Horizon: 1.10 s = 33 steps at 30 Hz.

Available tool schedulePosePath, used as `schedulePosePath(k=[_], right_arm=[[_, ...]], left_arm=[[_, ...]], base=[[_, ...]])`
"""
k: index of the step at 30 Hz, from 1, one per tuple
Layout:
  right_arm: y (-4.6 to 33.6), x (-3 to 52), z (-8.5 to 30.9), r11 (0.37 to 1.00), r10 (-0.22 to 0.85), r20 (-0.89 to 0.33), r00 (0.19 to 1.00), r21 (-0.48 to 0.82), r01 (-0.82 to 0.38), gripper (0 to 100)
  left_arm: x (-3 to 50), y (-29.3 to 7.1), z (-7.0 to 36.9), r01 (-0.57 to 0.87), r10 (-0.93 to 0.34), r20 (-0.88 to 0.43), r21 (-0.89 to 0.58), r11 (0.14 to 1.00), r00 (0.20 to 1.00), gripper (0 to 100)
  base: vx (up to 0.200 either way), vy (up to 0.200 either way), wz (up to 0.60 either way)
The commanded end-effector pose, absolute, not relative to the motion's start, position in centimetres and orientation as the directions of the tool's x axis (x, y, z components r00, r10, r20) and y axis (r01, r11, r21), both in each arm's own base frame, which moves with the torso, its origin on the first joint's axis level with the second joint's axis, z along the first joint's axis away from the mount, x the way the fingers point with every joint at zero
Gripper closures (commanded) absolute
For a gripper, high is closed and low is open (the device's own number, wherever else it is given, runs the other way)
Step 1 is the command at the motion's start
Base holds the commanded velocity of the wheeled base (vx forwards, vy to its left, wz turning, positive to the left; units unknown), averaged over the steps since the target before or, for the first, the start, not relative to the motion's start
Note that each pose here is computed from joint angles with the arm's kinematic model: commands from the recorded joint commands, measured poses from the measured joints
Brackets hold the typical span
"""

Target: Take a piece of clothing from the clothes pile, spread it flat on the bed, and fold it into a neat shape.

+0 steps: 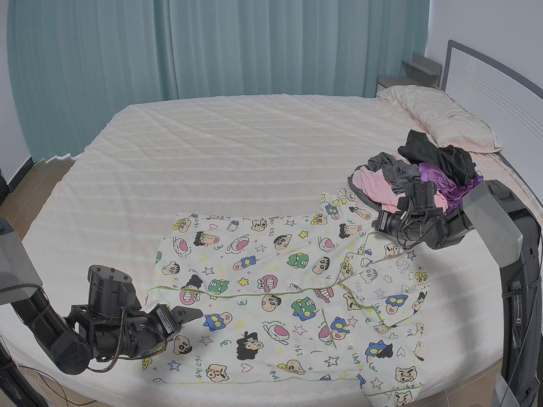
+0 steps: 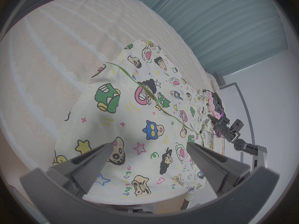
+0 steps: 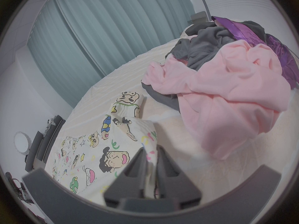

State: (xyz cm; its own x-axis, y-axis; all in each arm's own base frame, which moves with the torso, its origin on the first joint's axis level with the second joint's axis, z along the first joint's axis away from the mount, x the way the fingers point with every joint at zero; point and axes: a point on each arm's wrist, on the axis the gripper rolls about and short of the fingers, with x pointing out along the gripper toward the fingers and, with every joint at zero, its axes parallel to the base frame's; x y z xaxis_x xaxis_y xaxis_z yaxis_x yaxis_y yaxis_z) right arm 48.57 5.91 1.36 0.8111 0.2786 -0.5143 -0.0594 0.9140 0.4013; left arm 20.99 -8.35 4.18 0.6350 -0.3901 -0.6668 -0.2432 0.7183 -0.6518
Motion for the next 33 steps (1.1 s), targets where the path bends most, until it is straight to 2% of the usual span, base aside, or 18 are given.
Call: schedulePosePath(k=[1, 6, 10, 16, 24, 30, 33], right_arm=[[5.9, 48.4, 1.2, 0.914, 0.275, -0.516, 0.811, 0.403, -0.054, 0], [5.1, 48.1, 2.1, 0.908, 0.264, -0.504, 0.822, 0.418, -0.035, 0], [3.9, 46.5, 5.5, 0.892, 0.250, -0.476, 0.843, 0.452, -0.009, 0], [2.8, 40.4, 8.8, 0.893, 0.239, -0.497, 0.834, 0.450, 0.012, 0], [3.1, 31.4, 8.5, 0.888, 0.247, -0.514, 0.822, 0.459, 0.020, 0], [3.1, 28.0, 8.2, 0.841, 0.240, -0.527, 0.815, 0.533, 0.097, 0], [2.9, 26.2, 7.5, 0.805, 0.234, -0.551, 0.801, 0.572, 0.159, 0]], left_arm=[[21.0, -8.4, 4.1, -0.246, -0.388, -0.670, -0.649, 0.719, 0.633, 0], [21.0, -8.3, 4.1, -0.246, -0.388, -0.670, -0.649, 0.719, 0.633, 0], [20.5, -8.2, 4.2, -0.240, -0.390, -0.663, -0.653, 0.718, 0.639, 0], [19.4, -7.8, 4.0, -0.212, -0.395, -0.635, -0.667, 0.715, 0.664, 0], [16.8, -7.3, 4.0, -0.217, -0.397, -0.660, -0.649, 0.729, 0.638, 0], [15.8, -6.8, 3.9, -0.259, -0.348, -0.680, -0.624, 0.738, 0.645, 0], [16.0, -6.7, 3.8, -0.296, -0.301, -0.688, -0.606, 0.738, 0.660, 0]], base=[[0.000, 0.000, 0.00], [0.000, 0.000, 0.00], [0.000, 0.000, 0.00], [-0.033, 0.000, 0.00], [-0.200, 0.000, 0.00], [-0.200, 0.000, 0.00], [0.000, 0.000, 0.00]])
